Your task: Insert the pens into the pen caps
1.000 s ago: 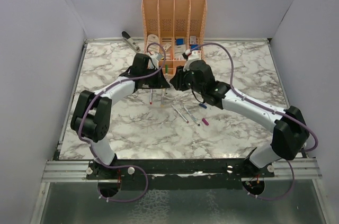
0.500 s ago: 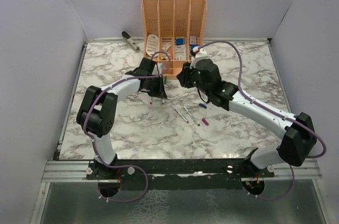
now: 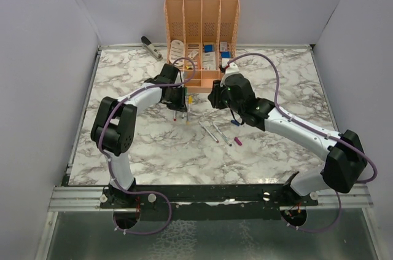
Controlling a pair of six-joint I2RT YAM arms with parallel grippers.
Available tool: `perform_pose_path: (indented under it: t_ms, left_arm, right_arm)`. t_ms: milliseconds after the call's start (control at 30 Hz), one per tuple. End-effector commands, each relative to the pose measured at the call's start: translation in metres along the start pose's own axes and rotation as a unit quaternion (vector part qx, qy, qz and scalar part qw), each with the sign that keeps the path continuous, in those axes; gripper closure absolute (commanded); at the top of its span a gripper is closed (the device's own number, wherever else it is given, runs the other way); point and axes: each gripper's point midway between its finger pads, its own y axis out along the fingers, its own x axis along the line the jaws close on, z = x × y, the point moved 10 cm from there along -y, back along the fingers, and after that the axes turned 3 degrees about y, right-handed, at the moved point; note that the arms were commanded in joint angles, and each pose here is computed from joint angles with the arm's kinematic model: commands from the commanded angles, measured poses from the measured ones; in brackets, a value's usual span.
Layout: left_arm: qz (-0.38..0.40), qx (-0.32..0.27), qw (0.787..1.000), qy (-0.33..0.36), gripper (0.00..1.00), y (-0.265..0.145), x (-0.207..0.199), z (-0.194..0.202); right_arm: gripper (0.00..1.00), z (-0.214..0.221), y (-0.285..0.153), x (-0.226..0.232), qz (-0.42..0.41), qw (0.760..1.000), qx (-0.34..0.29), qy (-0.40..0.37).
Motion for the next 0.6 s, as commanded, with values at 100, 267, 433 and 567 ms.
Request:
perform_pose_path:
  t_ms: [100, 267, 433, 567]
  left_arm:
    - [-0.045, 0.009, 0.999, -0.001, 0.89, 0.004, 0.0152, -0.0008]
    - [-0.05, 0.009, 0.999, -0.002, 0.89, 0.0063, 0.0171, -0.0029]
    - [-0.043, 0.007, 0.999, -0.002, 0.84, 0.006, 0.0156, -0.0056]
    - [-0.041, 0.008, 0.999, -0.004, 0.81, 0.0065, 0.0152, -0.0054]
  right_arm:
    - [0.71, 0.0067, -0.005, -0.0032, 0.008, 1.0, 0.007, 0.002]
    - [0.71, 0.009, -0.0035, -0.0032, 0.007, 1.0, 0.012, 0.004]
    - [0.71, 0.0081, -0.0032, -0.003, 0.007, 1.0, 0.011, 0.003]
    - [0.71, 0.0078, -0.003, -0.0032, 0.009, 1.0, 0.01, 0.002]
